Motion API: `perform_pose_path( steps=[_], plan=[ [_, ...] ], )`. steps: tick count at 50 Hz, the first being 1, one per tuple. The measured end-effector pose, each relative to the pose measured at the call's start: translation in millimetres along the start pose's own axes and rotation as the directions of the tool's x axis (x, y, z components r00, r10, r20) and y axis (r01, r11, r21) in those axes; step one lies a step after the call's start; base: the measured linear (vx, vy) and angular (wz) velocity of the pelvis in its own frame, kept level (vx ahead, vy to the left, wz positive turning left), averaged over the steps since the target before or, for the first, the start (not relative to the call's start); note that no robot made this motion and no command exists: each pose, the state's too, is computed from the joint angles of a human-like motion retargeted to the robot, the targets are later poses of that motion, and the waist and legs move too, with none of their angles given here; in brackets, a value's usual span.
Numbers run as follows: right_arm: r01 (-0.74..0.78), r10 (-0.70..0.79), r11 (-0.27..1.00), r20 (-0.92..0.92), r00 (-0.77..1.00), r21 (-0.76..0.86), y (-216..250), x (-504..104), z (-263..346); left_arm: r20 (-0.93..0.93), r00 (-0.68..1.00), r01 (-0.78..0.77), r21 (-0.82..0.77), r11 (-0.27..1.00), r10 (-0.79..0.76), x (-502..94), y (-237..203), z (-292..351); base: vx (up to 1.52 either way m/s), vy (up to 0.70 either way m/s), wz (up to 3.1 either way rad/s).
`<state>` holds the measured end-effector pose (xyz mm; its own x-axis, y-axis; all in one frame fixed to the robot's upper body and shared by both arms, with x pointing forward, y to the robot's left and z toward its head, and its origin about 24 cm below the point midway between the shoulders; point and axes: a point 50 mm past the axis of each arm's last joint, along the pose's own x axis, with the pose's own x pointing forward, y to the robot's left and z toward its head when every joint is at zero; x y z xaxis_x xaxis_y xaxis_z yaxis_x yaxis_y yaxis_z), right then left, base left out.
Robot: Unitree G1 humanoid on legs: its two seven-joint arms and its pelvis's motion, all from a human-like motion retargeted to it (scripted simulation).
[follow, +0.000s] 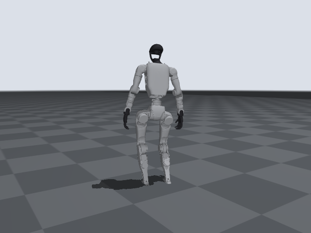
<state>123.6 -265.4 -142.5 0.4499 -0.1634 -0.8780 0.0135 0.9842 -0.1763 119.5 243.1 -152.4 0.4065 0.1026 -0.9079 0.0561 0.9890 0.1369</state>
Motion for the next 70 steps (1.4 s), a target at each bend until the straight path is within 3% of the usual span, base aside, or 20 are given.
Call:
perform_pose_path(
  steps=[10, 22, 31, 40, 49, 57, 70],
  plan=[
    [0.039, -0.04, 0.999, -0.046, 0.998, -0.013, -10.2, -1.8, -8.0, 0.092, 0.994, 0.058, 0.05, 0.997, -0.063, 5.2, -14.1, 39.2, -0.28, -0.04, 0.02],
    [0.014, -0.013, 1.0, 0.022, 1.0, -0.023, 5.5, 2.4, 8.7, 0.301, 0.953, -0.004, 0.131, 0.991, -0.036, 0.2, -9.5, 104.5, -0.29, 0.08, 0.65],
    [-0.078, 0.08, 0.996, 0.029, 0.996, -0.042, 29.7, 3.4, 6.1, 0.172, 0.985, -0.009, 0.068, 0.998, -0.003, 4.8, -6.6, 68.1, -0.25, 0.11, 0.52],
    [-0.067, 0.067, 0.997, -0.005, 0.998, 0.039, 28.7, 2.3, -6.1, -0.007, 0.997, 0.073, -0.056, 0.996, -0.073, 6.0, -28.0, 16.2, -0.09, 0.02, 0.43],
    [-0.036, 0.042, 0.996, -0.07, 0.997, 0.077, 25.6, -1.3, -26.2, -0.015, 0.996, 0.084, -0.162, 0.983, -0.087, 5.0, -36.8, 4.9, 0.05, -0.09, 0.14],
    [-0.019, 0.024, 0.999, -0.106, 0.994, 0.042, 25.2, -2.5, -33.8, 0.028, 0.995, 0.096, -0.146, 0.985, -0.093, 5.8, -39.4, 13.3, 0.12, -0.1, 0.06],
    [-0.072, 0.065, 0.994, -0.084, 0.994, -0.083, 46.0, 0.3, -25.7, -0.07, 0.984, 0.156, -0.11, 0.982, -0.165, 2.8, -60.4, -9.8, 0.25, 0.02, 0.41]
  ],
)
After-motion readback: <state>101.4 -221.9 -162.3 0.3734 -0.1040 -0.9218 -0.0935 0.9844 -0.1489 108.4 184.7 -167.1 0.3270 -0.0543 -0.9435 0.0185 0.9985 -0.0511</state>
